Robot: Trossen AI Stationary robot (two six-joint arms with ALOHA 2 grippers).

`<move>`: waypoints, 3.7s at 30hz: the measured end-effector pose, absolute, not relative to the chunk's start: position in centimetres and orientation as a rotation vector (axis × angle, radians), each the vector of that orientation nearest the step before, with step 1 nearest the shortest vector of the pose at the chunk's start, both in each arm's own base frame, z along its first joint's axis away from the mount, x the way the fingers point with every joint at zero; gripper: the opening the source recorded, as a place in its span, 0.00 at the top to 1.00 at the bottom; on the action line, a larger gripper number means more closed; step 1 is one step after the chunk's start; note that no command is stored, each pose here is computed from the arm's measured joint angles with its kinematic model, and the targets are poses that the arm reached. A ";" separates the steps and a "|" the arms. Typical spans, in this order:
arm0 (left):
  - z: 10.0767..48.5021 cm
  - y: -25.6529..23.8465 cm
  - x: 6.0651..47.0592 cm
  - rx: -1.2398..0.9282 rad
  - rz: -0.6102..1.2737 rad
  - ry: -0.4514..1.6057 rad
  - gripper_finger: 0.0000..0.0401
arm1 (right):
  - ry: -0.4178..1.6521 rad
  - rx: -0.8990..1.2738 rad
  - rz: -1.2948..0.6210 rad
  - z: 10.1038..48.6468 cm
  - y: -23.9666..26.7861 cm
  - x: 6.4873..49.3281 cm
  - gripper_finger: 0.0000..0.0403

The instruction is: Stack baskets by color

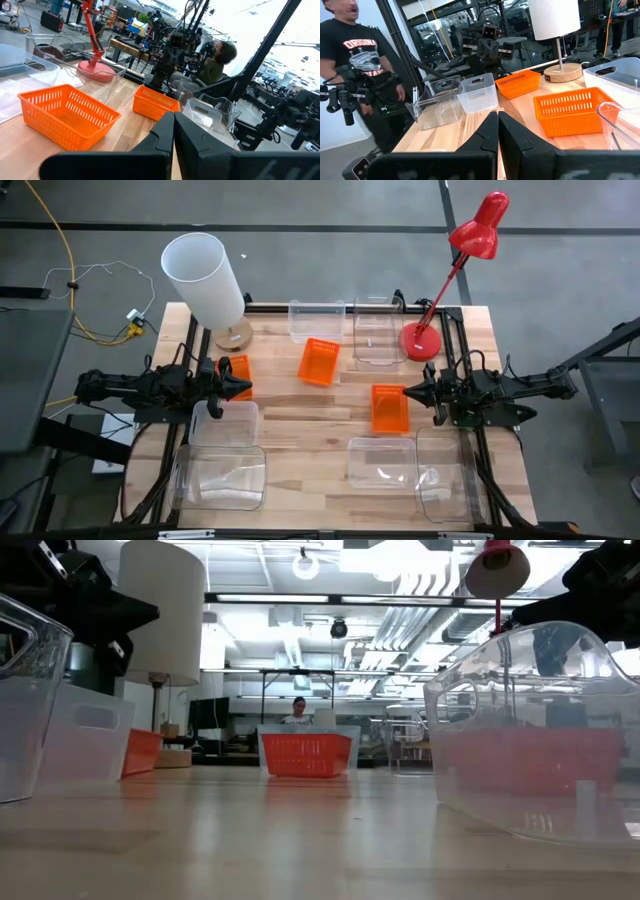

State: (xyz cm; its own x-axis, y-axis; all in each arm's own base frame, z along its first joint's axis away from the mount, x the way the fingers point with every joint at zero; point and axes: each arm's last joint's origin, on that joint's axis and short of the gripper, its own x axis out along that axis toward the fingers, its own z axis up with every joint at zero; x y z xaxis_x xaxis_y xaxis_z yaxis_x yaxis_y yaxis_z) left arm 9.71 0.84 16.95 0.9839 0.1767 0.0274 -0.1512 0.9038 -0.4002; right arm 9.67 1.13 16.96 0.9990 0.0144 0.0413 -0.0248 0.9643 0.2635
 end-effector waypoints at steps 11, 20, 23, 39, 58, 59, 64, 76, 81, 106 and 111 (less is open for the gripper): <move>16.9 0.8 9.7 -0.408 0.170 -0.063 1.00 | -0.040 0.267 0.020 17.0 1.1 9.7 1.00; 16.9 0.8 9.7 -0.408 0.170 -0.064 1.00 | -0.039 0.267 0.022 17.0 1.1 9.7 1.00; 16.9 0.8 9.7 -0.408 0.170 -0.064 1.00 | -0.039 0.267 0.026 17.0 1.1 9.7 1.00; 16.9 0.8 9.7 -0.408 0.170 -0.064 1.00 | -0.039 0.267 0.025 17.0 1.1 9.7 1.00; 16.9 0.8 9.7 -0.408 0.170 -0.063 1.00 | -0.040 0.267 0.020 17.0 1.1 9.7 1.00; 16.9 0.8 9.7 -0.408 0.170 -0.064 1.00 | -0.039 0.267 0.020 17.0 1.1 9.7 1.00; 16.9 0.8 9.7 -0.408 0.169 -0.063 1.00 | -0.040 0.268 0.020 17.0 1.1 9.7 1.00; 17.0 0.8 9.7 -0.408 0.170 -0.064 1.00 | -0.060 0.266 -0.005 17.1 1.0 9.7 1.00; 16.9 0.8 9.7 -0.408 0.170 -0.063 1.00 | -0.359 0.720 0.013 19.8 0.7 9.1 1.00; 16.9 0.8 9.7 -0.408 0.170 -0.063 1.00 | 0.035 0.405 -0.115 36.6 4.0 21.1 1.00; 16.9 0.8 9.7 -0.408 0.170 -0.064 1.00 | 0.542 0.531 -0.377 34.8 4.1 22.1 0.98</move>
State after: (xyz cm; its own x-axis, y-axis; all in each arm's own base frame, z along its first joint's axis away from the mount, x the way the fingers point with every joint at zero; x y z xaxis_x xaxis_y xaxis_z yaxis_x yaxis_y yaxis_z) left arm 9.71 0.84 16.94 0.9839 0.1768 0.0274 -0.1513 0.9038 -0.4003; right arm 22.09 4.09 34.82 0.7948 -0.1986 -0.5734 0.4692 0.8004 0.3731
